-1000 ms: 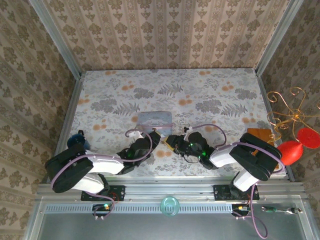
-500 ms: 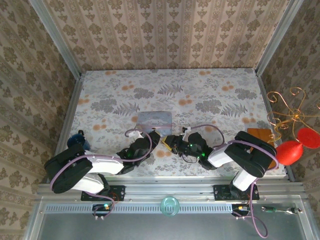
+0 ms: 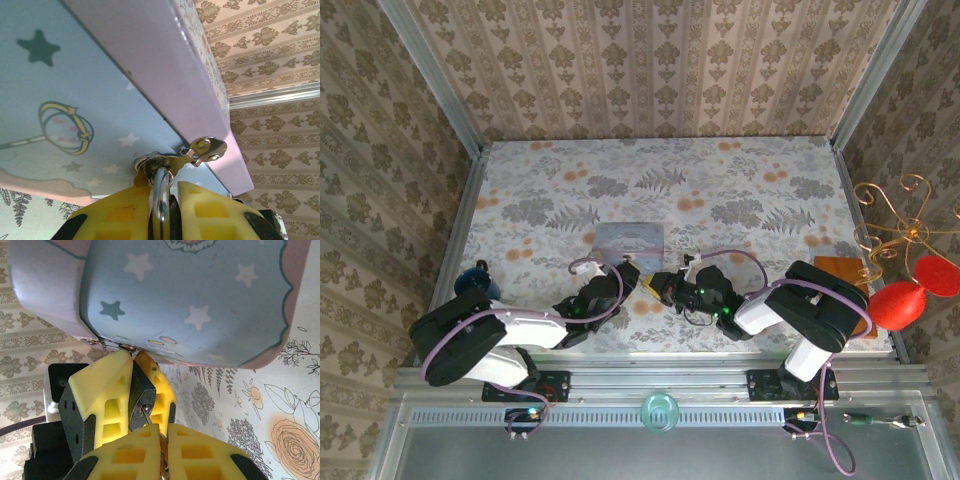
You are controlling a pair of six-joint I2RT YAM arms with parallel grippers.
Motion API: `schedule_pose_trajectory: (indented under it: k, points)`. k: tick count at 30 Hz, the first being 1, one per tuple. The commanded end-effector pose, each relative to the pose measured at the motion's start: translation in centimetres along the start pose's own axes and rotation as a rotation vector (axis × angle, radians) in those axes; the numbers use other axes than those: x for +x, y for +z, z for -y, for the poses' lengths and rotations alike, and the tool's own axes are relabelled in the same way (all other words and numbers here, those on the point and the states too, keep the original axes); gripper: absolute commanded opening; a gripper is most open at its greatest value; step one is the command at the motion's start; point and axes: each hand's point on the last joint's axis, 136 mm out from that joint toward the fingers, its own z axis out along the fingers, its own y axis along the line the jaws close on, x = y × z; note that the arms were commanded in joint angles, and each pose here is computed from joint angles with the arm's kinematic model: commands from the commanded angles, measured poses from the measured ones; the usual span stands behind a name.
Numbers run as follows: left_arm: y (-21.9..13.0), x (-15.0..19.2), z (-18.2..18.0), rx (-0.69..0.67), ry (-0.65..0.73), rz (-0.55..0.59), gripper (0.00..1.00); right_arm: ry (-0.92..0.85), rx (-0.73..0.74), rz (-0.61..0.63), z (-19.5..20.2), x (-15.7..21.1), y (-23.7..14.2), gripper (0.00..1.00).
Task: Unlock the padlock with the key
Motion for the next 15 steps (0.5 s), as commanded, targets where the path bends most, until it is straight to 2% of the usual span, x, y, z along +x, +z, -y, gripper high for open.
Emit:
schedule_pose_trajectory:
  k: [1, 15]
  points:
    - [0.1, 0.1, 1.5, 0.062, -0.031, -0.003, 0.00, -0.004, -0.031, -0.005, -0.9, 0.1, 0.5, 0.10]
    - [-0.2, 2.9, 2.3, 0.085, -0.075, -0.098, 0.00, 0.002, -0.042, 0.013, -1.6, -1.9, 0.9, 0.09]
